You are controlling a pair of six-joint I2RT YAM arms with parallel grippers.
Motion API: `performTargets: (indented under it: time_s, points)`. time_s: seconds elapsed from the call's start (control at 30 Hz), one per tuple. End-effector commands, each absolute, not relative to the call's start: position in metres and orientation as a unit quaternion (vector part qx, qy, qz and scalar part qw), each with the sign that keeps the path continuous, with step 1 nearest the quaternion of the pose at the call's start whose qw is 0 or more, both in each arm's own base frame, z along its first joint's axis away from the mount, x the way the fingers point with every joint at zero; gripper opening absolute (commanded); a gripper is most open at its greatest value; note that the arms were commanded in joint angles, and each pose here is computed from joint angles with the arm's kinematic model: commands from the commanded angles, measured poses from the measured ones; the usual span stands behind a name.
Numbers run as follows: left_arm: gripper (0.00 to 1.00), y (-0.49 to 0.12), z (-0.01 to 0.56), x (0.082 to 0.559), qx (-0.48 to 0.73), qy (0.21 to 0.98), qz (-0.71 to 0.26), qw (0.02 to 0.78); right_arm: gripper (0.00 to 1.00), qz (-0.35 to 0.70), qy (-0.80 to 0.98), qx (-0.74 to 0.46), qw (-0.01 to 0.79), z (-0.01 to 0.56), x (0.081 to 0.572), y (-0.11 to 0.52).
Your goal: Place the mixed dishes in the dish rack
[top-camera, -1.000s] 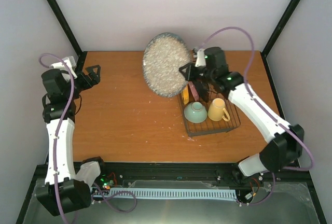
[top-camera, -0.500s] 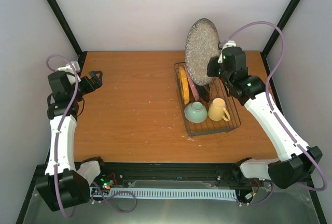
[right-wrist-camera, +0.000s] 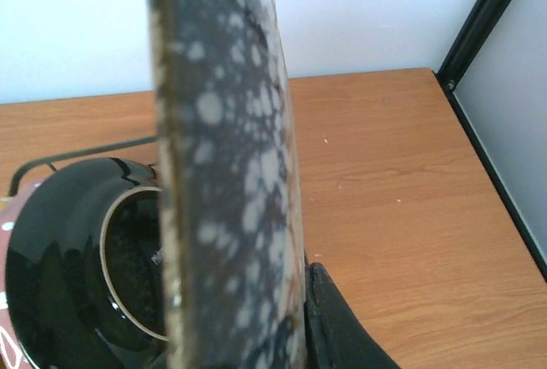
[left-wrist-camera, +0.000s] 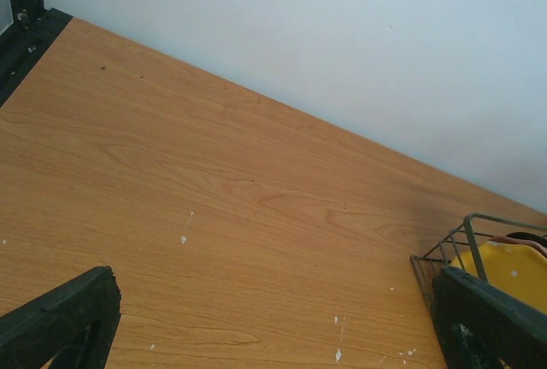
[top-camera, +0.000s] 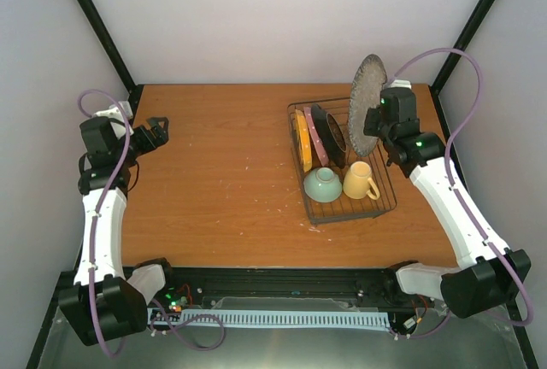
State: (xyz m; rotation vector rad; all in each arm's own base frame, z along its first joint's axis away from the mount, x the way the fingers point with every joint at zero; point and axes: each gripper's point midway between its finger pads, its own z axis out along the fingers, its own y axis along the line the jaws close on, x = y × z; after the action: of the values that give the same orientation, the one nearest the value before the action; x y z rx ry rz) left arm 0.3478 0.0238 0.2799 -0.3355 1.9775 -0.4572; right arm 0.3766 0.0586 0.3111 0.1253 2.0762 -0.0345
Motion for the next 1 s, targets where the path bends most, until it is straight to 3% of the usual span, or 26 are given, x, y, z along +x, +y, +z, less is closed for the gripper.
performTargets:
  time_s: [0.0,0.5,0.97]
  points:
    - [1.00,0.025,0.284,0.350,-0.126,0.820,-0.177,0.530,0.03,0.007,0.759,0.086,0.645,0.420,0.377,0.050]
    - [1.00,0.024,0.280,0.350,-0.128,0.820,-0.183,0.528,0.03,-0.114,0.786,0.032,0.607,0.376,0.379,0.032]
    - [1.00,0.023,0.278,0.349,-0.129,0.820,-0.186,0.525,0.03,-0.088,0.837,-0.023,0.540,0.303,0.409,0.060]
